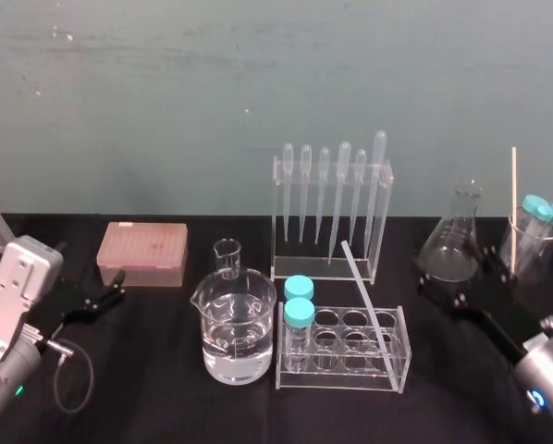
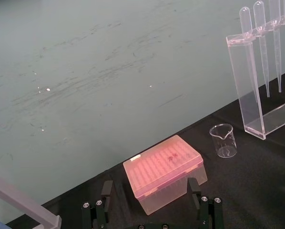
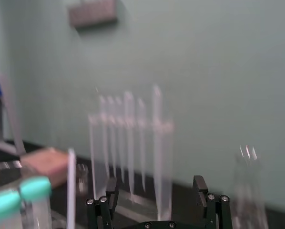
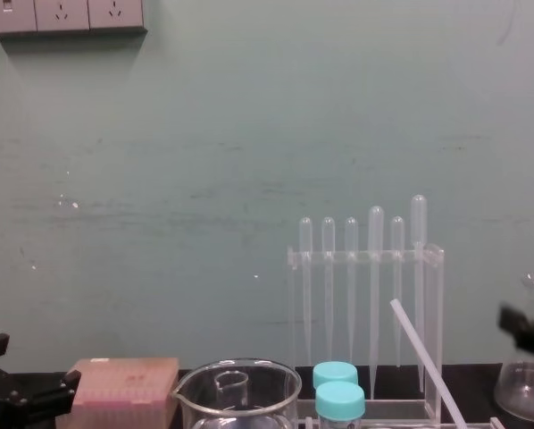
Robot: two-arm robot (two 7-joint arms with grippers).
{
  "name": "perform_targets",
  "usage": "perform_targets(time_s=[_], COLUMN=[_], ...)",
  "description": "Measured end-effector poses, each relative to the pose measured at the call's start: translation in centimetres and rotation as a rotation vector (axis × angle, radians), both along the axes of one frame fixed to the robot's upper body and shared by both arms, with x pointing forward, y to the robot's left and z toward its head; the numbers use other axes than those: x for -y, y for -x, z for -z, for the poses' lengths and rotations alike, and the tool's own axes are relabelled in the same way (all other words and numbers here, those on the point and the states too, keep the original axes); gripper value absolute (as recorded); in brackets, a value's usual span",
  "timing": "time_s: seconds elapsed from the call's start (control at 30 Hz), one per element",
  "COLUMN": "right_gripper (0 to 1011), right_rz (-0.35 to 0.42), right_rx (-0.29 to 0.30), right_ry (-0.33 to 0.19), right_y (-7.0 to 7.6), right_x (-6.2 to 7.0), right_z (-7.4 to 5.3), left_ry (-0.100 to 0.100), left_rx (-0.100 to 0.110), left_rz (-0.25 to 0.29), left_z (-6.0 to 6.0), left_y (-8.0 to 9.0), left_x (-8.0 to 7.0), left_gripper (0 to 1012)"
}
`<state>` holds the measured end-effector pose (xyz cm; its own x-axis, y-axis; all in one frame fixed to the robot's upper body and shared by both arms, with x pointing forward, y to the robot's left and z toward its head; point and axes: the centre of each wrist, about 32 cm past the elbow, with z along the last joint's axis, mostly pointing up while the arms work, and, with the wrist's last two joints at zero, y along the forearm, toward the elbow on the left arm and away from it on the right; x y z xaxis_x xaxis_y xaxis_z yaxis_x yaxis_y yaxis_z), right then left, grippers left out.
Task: Pick up the stirring rod with one hand, then place it down.
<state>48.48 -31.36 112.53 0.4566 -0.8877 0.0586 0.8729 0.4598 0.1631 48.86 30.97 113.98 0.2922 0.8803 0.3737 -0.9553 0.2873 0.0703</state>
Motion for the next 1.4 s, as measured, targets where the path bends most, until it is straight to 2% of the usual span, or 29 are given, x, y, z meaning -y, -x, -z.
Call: perform_targets(time_s=[0.03,0.07,0.2,0.27,1.4], right_gripper=[1000,1000,1000,1000,1000], right_rz=[0.008,0.023,0.049,0.053,0.051], right_rx=[-0.023,-0.073,-0.170,-0.195,-0.172], right_ry=[0.001,0.000,-0.019,-0.033,-0.022], right_y=[0.2,0.6,1.4,1.6,1.4], right_x=[0.1,0.4,0.6,0.6,0.6], right_z=[0.2,0.5,1.3,1.5,1.3], left_ry=[0.000,0.000,0.000,0.000,0.000], left_rx=[0.000,0.000,0.000,0.000,0.000], left_rz=[0.000,0.000,0.000,0.000,0.000], left_z=[0.0,0.0,0.0,0.0,0.0], left_y=[0.0,0.0,0.0,0.0,0.0], left_x=[0.0,0.0,0.0,0.0,0.0], left_gripper=[1000,1000,1000,1000,1000])
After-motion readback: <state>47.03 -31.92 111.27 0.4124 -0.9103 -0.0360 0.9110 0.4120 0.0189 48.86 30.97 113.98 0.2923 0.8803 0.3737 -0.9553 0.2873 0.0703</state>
